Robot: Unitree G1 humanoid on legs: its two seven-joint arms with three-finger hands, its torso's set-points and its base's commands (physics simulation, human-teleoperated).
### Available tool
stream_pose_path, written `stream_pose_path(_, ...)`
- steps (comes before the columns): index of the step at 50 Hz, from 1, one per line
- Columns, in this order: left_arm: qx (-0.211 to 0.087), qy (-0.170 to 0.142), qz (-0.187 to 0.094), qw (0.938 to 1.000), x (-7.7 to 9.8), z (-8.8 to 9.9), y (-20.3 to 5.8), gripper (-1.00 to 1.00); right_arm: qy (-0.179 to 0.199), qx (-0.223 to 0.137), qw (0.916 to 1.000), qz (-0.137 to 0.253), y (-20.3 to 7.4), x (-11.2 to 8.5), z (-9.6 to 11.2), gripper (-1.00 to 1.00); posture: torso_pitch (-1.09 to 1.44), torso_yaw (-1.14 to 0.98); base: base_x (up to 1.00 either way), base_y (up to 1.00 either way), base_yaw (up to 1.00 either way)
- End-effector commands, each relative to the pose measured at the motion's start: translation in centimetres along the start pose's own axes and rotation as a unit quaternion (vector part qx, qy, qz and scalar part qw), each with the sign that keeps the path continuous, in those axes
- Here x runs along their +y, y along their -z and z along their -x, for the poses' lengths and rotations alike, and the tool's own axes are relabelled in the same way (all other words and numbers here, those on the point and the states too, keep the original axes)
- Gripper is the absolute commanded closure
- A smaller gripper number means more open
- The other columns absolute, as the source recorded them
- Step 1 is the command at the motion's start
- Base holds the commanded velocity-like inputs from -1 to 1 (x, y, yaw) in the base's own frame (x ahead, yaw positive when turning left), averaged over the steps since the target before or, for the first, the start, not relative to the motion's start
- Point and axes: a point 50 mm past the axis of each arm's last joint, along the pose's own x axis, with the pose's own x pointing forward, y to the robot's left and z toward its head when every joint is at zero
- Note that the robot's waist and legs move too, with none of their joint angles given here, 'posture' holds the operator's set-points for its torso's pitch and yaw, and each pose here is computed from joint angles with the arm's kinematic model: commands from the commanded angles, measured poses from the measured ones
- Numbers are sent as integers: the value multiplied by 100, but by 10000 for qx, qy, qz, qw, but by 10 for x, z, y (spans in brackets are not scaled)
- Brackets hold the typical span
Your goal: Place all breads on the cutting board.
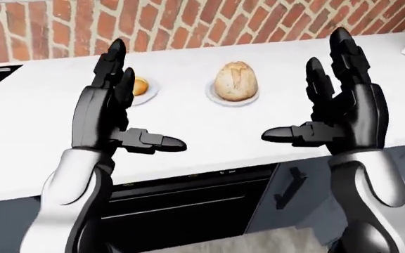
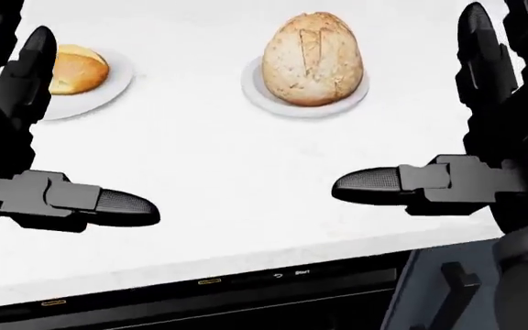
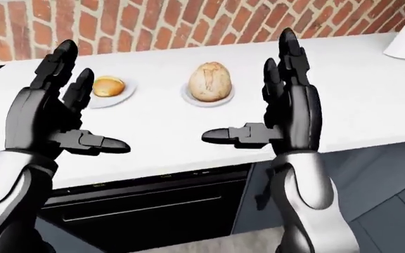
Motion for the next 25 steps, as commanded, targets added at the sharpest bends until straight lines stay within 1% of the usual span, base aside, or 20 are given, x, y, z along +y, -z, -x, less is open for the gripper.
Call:
stream_pose_path(1,-224,-271,-111,9993,9,1,-8,-100,-294,-230,9992,-116,-9,10,-1,-100,0,0,0,0,100)
stream_pose_path(2,-226,-280,-114,9993,10,2,-8,-100,-262,-236,9993,-132,-9,9,-1,-100,0,0,0,0,100)
stream_pose_path(4,-227,-287,-123,9993,10,2,-8,-100,-296,-214,9992,-186,-10,9,-1,-100,0,0,0,75,0)
stream_pose_path(9,-260,-292,-145,9991,11,1,-12,-100,-263,-268,9993,-92,-15,6,2,-100,0,0,0,11,4)
stream_pose_path(12,-273,-277,-153,9991,10,1,-14,-100,-263,-303,9991,-108,-16,6,3,-100,0,0,0,0,93)
stream_pose_path(14,-273,-269,-164,9991,9,0,-14,-100,-249,-285,9992,-117,-14,4,4,-100,0,0,0,0,48)
stream_pose_path(16,-268,-263,-170,9992,9,0,-13,-100,-225,-289,9993,-117,-15,3,4,-100,0,0,0,0,0)
stream_pose_path(17,-268,-259,-170,9992,8,-1,-13,-100,-141,-249,9995,-98,-13,1,3,-100,0,0,0,0,0)
stream_pose_path(19,-262,-254,-175,9992,8,-1,-12,-100,-92,-249,9996,-87,-13,-1,2,-100,0,0,1,0,0)
stream_pose_path(25,-258,-281,-173,9991,10,1,-12,-100,-88,-259,9996,-103,-11,-1,2,-100,0,0,32,-4,0)
